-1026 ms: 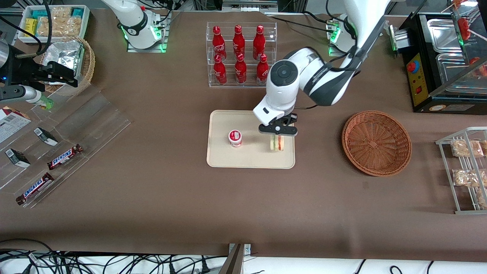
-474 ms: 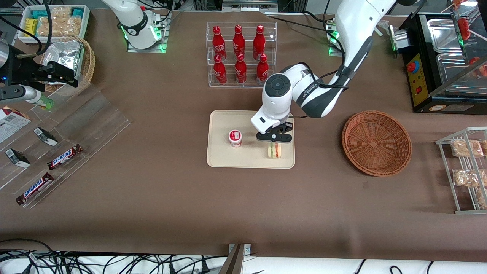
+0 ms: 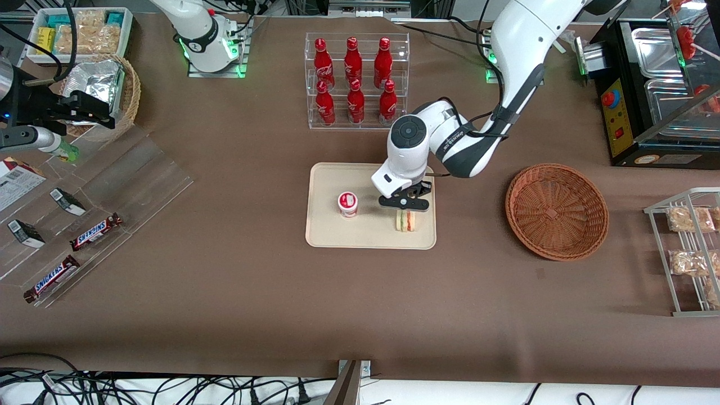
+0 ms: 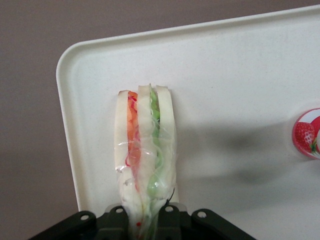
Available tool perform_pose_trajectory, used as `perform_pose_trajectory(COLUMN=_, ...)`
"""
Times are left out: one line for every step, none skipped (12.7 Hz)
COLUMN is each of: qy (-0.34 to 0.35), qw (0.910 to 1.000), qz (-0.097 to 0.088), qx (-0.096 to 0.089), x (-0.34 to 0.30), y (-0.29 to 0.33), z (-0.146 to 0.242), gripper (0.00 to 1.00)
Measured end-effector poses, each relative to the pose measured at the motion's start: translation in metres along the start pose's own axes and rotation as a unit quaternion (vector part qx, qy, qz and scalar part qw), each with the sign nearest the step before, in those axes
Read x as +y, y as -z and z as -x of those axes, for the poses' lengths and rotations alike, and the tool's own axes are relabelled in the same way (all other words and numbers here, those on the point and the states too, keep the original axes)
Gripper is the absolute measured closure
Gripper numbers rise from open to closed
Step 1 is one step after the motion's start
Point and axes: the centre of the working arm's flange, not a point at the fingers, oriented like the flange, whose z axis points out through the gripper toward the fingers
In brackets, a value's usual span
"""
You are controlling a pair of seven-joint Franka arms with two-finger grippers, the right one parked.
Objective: Place sandwich from basket to tray
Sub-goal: 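Lower the sandwich onto the tray and open the left gripper, then raise the left gripper away from the sandwich on the tray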
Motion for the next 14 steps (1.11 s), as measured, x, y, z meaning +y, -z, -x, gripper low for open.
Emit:
perform_pose_trajectory(qy=0.0, qw=1.0, qz=0.0, qx=-0.001, x=0.0, y=-0.001, z=0.0, gripper=0.8)
perform_pose_trajectory(qy=0.0, qw=1.0, qz=-0.001, qx=-0.002, x=0.0, y=-0.003, z=0.001, gripper=0.72)
perform_pose_trajectory(qy=0.001, qw=1.0, qz=-0.001, qx=-0.003, x=0.0, y=-0.004, z=0.001, gripper=0.62)
perform_pose_trajectory(qy=0.004, qw=1.0, qz=-0.001, qx=-0.004, x=0.0, y=-0.005, z=0.001, gripper=0.51)
perform_pose_trajectory(qy=0.005, qw=1.0, qz=-0.001, qx=-0.004, x=0.001, y=-0.005, z=0.002, gripper=0.41)
perform_pose_trajectory(qy=0.006, qw=1.0, qz=-0.001, qx=-0.004, x=0.001, y=-0.005, z=0.002, gripper=0.32)
perform_pose_trajectory(qy=0.008, qw=1.0, qz=-0.001, qx=-0.003, x=0.0, y=-0.004, z=0.001, gripper=0.21)
perform_pose_trajectory(qy=0.012, qw=0.9999, qz=-0.001, qx=-0.001, x=-0.002, y=0.0, z=-0.003, gripper=0.1)
perform_pose_trajectory(qy=0.02, qw=0.9998, qz=-0.004, qx=0.002, x=-0.005, y=0.009, z=-0.008, gripper=0.01)
perform_pose_trajectory(qy=0.032, qw=0.9994, qz=-0.013, qx=0.004, x=-0.012, y=0.026, z=-0.016, gripper=0.0)
perform_pose_trajectory(qy=0.047, qw=0.9986, qz=-0.024, qx=0.004, x=-0.021, y=0.048, z=-0.024, gripper=0.0)
perform_pose_trajectory(qy=0.066, qw=0.9972, qz=-0.034, qx=0.003, x=-0.033, y=0.073, z=-0.033, gripper=0.0)
perform_pose_trajectory(qy=0.089, qw=0.9952, qz=-0.04, qx=0.003, x=-0.052, y=0.103, z=-0.042, gripper=0.0)
perform_pose_trajectory(qy=0.11, qw=0.9929, qz=-0.044, qx=0.004, x=-0.072, y=0.13, z=-0.049, gripper=0.0)
